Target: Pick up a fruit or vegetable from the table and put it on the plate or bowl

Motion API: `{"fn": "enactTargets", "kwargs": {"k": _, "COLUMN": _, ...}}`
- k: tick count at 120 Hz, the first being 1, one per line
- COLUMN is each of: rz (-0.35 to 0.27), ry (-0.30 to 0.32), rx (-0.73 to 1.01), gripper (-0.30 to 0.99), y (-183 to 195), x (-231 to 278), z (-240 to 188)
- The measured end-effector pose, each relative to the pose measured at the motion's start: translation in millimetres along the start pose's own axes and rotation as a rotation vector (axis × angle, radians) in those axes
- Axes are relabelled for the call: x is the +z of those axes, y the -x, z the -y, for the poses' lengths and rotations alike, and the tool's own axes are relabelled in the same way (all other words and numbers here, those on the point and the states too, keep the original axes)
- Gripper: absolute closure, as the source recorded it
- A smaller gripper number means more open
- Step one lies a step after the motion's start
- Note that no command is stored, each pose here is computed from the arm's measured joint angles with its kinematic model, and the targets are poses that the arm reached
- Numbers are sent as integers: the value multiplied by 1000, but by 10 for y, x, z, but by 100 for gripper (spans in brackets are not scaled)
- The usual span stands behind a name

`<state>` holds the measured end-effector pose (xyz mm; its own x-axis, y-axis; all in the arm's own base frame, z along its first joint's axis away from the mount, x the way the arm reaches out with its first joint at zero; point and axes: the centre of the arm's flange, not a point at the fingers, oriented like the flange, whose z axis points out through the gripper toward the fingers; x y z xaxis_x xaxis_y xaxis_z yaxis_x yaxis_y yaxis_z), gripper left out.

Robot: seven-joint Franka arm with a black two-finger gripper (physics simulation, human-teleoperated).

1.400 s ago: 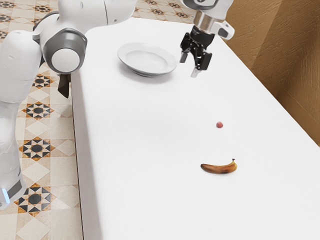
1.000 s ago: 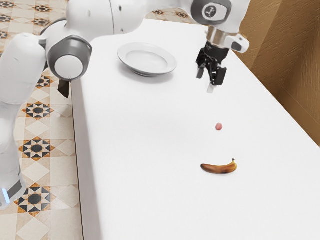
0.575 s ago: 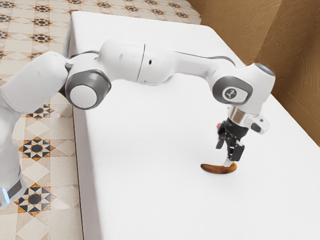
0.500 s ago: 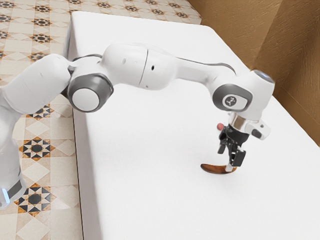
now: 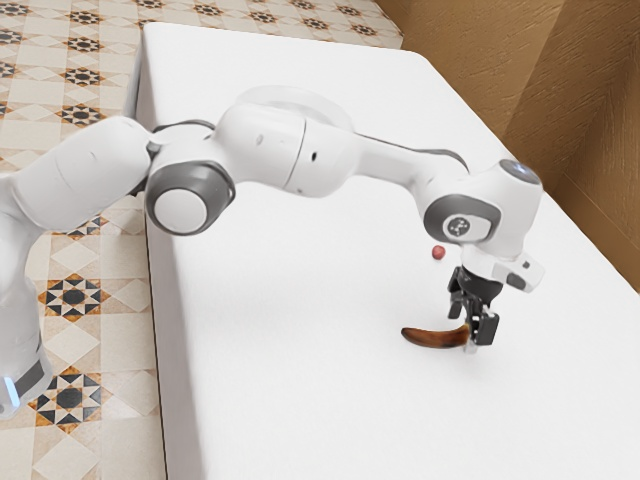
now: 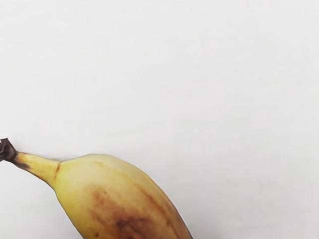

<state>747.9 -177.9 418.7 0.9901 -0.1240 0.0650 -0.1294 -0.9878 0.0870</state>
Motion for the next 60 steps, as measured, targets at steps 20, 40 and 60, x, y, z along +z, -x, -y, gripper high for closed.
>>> {"fn": "enactTargets", "kwargs": {"k": 20, "rz": -12, "ry": 3, "rx": 0, "gripper": 1, "y": -26, "x": 56, "z": 3}}
{"fn": "enactTargets", "kwargs": {"k": 40, "rz": -14, "ry": 6, "rx": -7, "gripper": 1, "y": -34, "x": 80, "z": 14}}
{"fn": "enactTargets", "kwargs": {"k": 60, "rz": -13, "ry": 8, "rx": -23, "gripper": 2, "y": -32, "x": 80, "z": 13}}
